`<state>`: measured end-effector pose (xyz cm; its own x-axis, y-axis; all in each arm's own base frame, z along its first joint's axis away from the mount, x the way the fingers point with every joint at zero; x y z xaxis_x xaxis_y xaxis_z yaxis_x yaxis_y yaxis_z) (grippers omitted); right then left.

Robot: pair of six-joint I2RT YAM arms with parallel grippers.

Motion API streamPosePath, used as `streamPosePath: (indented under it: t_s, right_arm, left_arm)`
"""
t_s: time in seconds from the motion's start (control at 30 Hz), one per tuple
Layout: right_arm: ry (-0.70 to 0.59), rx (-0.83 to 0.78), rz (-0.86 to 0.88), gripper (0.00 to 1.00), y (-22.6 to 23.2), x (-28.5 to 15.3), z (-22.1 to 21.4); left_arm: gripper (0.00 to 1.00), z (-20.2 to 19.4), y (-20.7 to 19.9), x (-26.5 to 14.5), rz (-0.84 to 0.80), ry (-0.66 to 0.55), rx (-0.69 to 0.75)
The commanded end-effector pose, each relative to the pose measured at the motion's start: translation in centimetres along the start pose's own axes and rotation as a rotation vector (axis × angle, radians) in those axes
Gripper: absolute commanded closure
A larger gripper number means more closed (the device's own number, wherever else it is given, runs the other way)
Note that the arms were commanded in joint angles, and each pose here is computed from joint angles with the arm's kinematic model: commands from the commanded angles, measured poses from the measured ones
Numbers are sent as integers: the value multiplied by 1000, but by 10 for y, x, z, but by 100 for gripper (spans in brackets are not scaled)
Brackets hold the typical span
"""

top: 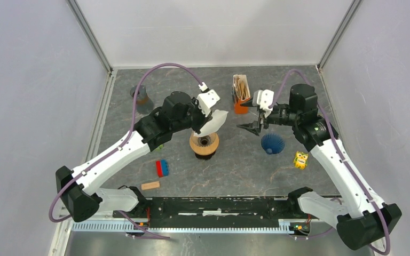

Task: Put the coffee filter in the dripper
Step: Place the coffee filter in the coffee dripper.

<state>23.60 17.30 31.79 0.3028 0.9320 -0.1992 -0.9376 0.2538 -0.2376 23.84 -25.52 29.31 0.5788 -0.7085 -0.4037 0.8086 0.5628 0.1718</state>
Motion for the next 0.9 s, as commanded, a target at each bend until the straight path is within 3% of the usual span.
streamPosePath:
  t_s: [0.0, 0.13, 0.43, 0.87]
  right_arm:
    - [36, -232, 140, 23, 24, 5, 15]
    - [58, -332, 191, 21, 43, 22, 21]
    - [97, -393, 272, 21, 58, 54, 28]
    - [258, -483, 311, 23, 74, 98, -8]
  left_arm:
    - [98, -14, -5, -13, -102, 86, -135]
    - [98, -25, 5, -17, -94, 130, -210]
    - [98, -44, 5, -9, -109, 196, -266]
    - [98, -65, 1, 5, -119, 221, -279]
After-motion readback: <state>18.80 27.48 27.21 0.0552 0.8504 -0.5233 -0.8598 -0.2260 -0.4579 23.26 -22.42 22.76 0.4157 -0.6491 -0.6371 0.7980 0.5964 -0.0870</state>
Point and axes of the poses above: each gripper's point midway between its finger pads, its own x axis out along the fingers, its own y axis along the line the jaws close on, z = x × y, the point moved 5 cm from there along -x, back along the fingers, and after that the axes turned 2 degrees about x, right-handed, at the moved point
